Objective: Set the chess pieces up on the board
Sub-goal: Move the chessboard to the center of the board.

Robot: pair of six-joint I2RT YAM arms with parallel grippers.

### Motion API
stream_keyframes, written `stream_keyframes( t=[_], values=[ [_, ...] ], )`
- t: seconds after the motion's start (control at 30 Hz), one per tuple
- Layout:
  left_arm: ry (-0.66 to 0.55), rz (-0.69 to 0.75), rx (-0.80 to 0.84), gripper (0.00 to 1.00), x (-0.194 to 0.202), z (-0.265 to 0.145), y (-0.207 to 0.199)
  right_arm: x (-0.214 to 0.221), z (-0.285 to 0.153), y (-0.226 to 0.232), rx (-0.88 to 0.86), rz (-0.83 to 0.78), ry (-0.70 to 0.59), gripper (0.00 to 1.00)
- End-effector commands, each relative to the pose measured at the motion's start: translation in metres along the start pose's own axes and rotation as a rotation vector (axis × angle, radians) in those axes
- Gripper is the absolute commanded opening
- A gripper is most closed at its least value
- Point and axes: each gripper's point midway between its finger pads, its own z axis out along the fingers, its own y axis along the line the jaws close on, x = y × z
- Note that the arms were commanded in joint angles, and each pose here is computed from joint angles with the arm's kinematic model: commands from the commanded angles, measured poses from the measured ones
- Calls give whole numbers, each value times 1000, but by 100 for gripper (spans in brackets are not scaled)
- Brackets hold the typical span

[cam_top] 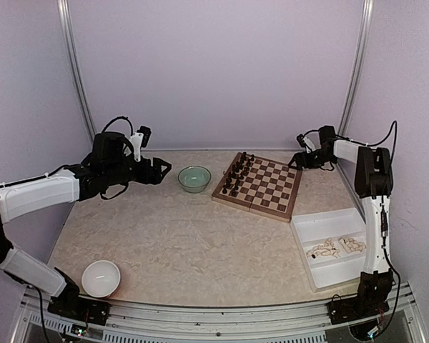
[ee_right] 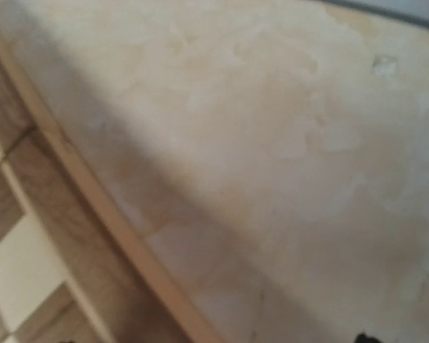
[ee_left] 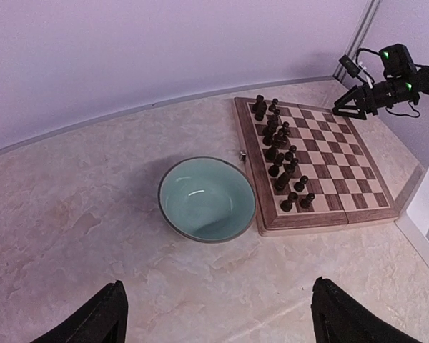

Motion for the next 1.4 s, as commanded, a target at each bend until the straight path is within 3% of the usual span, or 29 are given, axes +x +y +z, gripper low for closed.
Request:
stream_keyframes(
  t=[0.0,0.4,1.03,1.2,1.37],
  values=[
    [-1,24,52,88,-8,3,-14,9,11,7,-38,20,56,84],
    [-7,23,82,88,-13,2,-20,52,7,86,-305,-33,163,72],
    [-39,-4,90,89,-24,-8,-23,140,-46,205,-387,-256,329,65],
    [-18,-53,2,89,-17,-5,-8,163,-49,242,-405,-359,385,64],
    [48,-180,-208,88,11,-2,7,188,-60,279,-428,-444,425,64]
  ],
)
